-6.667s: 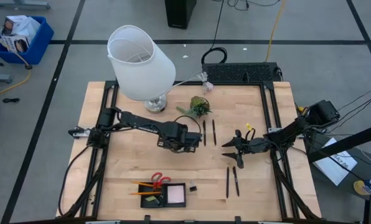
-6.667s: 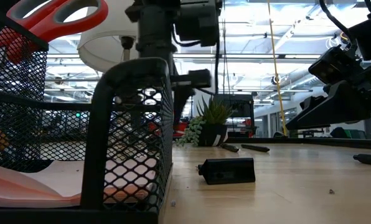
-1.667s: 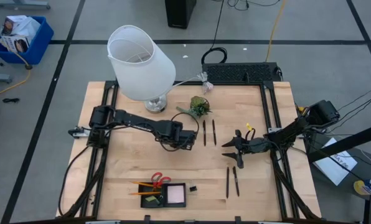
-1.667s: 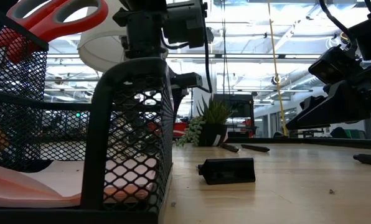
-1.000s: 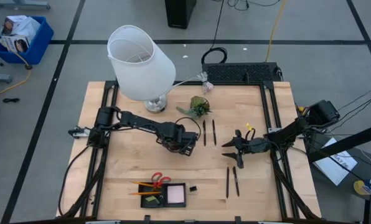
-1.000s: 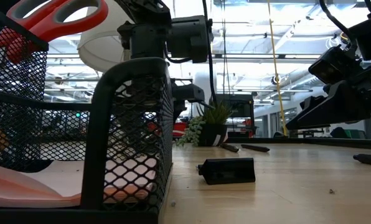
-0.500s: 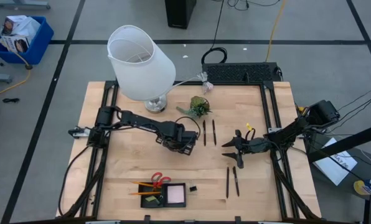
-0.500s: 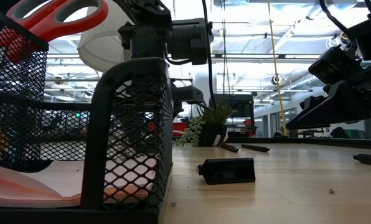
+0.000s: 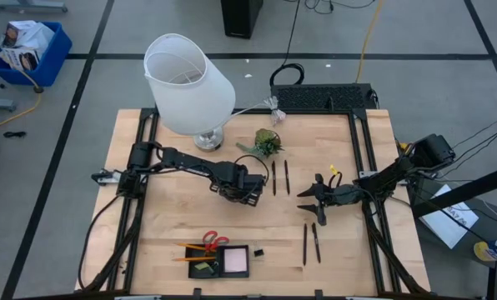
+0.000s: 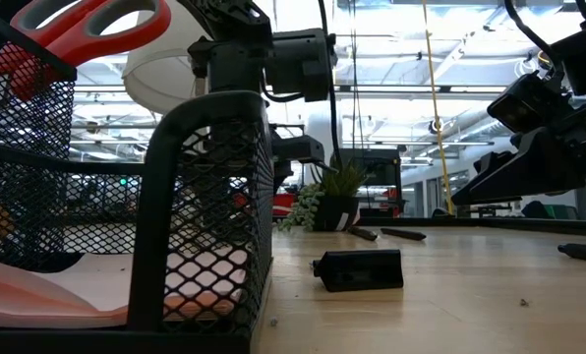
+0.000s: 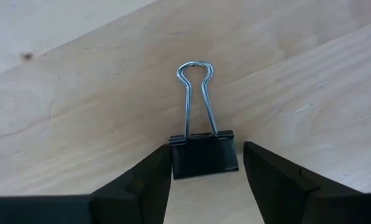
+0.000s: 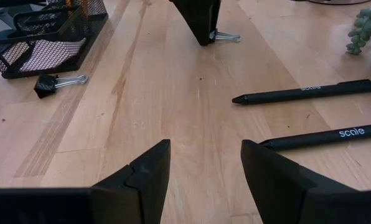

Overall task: Pick and place office supplies into organizer
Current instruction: Put the top black binder clip into the mesh desk organizer

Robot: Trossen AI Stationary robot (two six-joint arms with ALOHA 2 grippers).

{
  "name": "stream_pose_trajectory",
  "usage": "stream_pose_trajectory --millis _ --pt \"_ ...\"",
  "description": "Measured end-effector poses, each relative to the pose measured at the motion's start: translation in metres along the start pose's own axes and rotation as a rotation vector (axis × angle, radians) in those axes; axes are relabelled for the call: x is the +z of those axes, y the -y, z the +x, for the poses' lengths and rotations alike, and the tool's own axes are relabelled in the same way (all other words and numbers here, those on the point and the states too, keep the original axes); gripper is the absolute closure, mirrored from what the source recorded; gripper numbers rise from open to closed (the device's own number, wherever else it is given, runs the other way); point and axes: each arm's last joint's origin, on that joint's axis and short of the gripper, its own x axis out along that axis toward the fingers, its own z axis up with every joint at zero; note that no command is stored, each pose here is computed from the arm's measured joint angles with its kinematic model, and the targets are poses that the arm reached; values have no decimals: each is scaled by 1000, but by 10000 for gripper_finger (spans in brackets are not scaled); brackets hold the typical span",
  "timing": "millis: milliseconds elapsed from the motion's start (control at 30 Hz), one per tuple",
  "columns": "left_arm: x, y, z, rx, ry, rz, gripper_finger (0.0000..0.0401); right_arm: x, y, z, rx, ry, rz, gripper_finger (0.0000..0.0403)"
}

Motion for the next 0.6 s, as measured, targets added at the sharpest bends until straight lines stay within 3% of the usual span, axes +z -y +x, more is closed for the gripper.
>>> stream_pose_trajectory --millis 400,600 --pt "-6 -3 8 -9 -14 -32 201 0 0 0 0 0 0 211" --pt "-6 -4 9 -7 -21 -17 245 0 0 0 0 0 0 211"
